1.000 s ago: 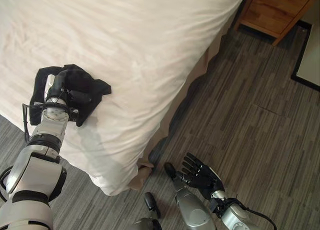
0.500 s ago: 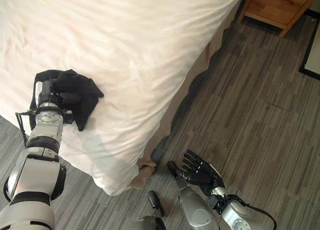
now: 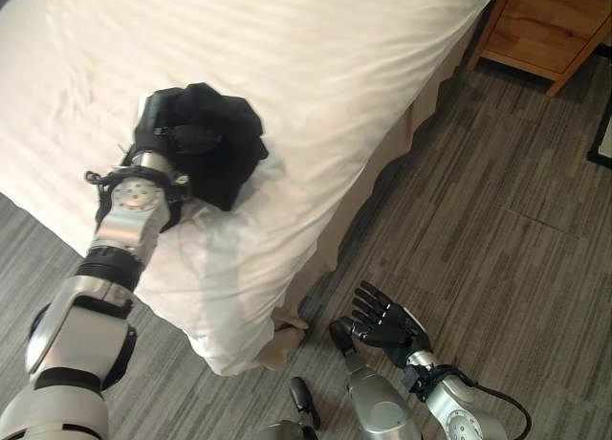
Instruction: Pick up bed clothes into laundry basket.
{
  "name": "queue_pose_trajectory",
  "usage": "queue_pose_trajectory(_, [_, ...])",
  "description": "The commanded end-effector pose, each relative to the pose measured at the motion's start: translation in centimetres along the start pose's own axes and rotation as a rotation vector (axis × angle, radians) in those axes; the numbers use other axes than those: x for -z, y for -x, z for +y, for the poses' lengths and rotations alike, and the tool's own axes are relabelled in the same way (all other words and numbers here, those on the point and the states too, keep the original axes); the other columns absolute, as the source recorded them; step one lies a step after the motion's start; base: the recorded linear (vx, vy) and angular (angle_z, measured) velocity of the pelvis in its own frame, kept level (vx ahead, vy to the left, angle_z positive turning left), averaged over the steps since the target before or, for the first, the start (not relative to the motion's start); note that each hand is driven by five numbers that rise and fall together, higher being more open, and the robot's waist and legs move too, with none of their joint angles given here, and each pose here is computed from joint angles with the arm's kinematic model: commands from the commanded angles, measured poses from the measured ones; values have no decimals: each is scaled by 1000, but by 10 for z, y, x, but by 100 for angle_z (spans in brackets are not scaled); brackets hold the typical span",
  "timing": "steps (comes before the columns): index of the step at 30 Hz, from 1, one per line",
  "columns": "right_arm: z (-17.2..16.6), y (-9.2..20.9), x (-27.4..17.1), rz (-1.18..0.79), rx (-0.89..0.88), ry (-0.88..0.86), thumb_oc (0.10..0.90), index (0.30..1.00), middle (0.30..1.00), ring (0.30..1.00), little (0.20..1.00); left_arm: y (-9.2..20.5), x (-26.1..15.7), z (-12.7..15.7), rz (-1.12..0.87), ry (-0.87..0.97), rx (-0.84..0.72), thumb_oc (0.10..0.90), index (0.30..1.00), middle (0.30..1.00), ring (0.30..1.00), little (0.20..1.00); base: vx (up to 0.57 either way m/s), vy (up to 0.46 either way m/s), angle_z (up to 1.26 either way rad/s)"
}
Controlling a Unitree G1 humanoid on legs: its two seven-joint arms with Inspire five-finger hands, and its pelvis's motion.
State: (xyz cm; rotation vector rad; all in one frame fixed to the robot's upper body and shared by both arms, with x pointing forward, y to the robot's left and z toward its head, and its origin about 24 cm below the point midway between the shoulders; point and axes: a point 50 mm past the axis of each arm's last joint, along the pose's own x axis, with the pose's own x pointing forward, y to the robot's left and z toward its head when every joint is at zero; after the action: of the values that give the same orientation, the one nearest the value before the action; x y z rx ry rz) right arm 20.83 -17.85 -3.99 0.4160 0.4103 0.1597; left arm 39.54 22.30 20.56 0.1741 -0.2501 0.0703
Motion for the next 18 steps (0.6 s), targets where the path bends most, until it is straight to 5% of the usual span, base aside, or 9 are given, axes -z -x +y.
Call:
queue_pose_trajectory(1, [2,7,-11,-74,-43,23,800,900,900,900,900,-11,-90,-7,-375,136,49,400,300,300,300,300,147,160,-33])
queue_pose_trajectory(13, [-21,20,0,-78,104,-113,800,900,900,900,900,-11,-108,-9,-431,173,74,400,300,300,300,300,-38,126,-165])
queue_pose_trajectory(18, [-20,24,11,-55,125,-144,800,900,900,900,900,-5,-87,27,-350,145,-14,400,300,300,300,300,-289,38,-162])
